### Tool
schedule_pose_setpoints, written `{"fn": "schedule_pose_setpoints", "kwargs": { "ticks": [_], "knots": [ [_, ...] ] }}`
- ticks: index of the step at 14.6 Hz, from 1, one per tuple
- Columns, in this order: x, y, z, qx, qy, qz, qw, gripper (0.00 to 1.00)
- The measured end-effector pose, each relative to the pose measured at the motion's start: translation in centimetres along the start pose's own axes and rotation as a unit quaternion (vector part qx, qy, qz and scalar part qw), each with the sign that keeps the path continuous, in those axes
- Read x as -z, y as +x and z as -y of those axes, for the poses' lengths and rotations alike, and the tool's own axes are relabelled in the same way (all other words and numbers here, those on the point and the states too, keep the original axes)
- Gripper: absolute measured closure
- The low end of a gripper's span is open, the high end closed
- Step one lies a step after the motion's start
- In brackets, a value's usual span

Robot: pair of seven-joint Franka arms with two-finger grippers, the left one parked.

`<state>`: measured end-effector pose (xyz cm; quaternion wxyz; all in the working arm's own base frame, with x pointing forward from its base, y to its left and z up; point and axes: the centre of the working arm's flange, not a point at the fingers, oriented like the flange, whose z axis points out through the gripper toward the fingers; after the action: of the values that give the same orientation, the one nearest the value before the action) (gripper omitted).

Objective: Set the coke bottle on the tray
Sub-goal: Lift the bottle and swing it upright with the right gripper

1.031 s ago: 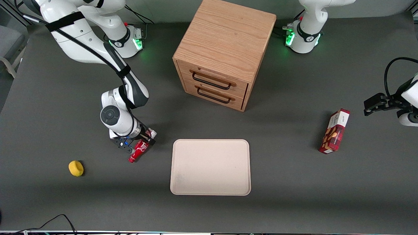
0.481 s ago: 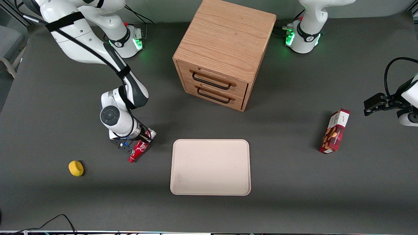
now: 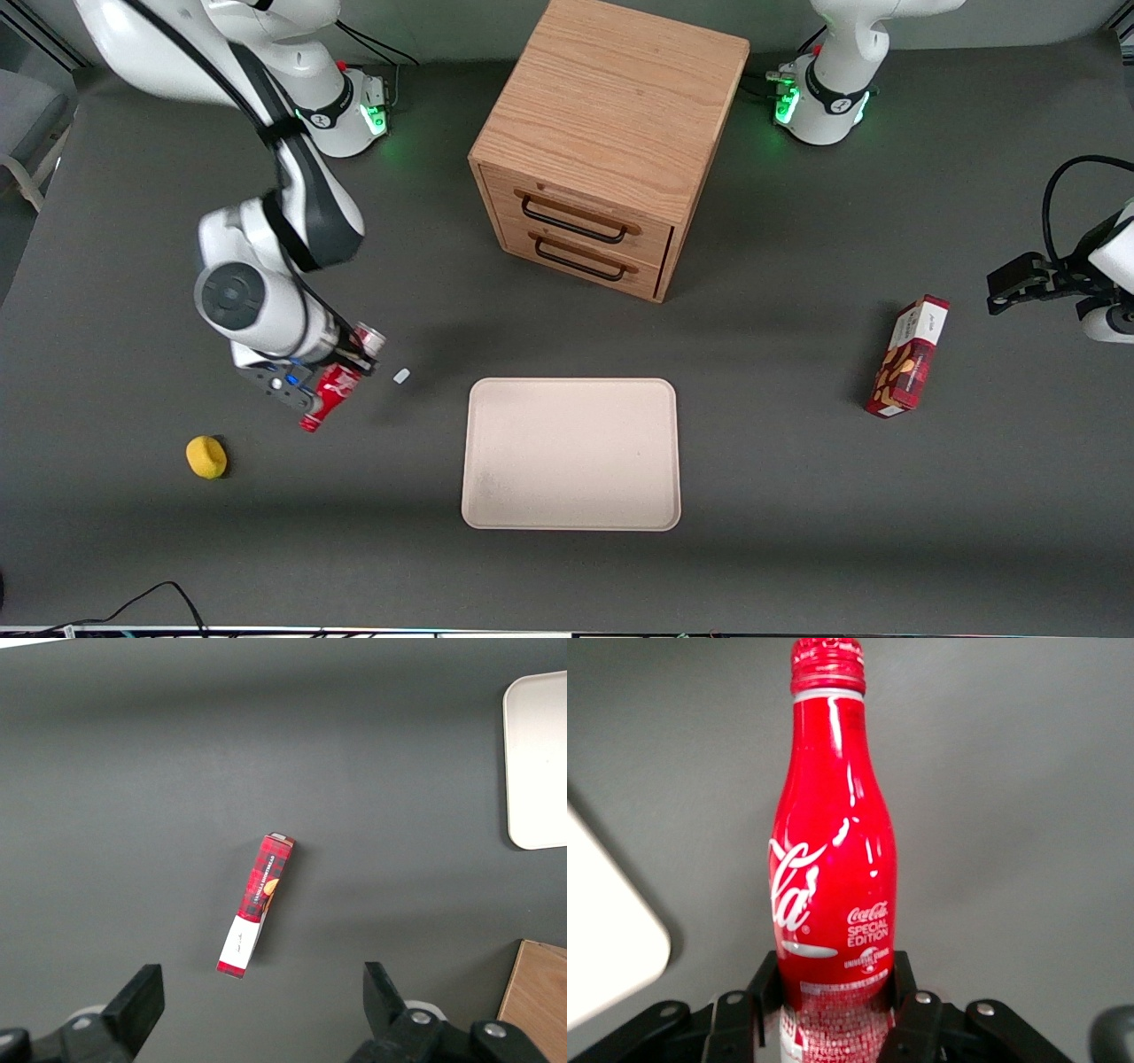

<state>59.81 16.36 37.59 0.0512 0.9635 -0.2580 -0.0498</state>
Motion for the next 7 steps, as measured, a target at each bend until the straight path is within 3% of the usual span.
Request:
{"fn": "schedule_pose_setpoints", "kwargs": {
  "ticks": [4,7],
  "knots": [
    [10.9,0.2,-3.8,0.043,0.010,0.027,0.9987,0.48],
    [14.8,1.1,-5.0,0.060,0.022,0.019,0.9978,0.48]
  ]
}}
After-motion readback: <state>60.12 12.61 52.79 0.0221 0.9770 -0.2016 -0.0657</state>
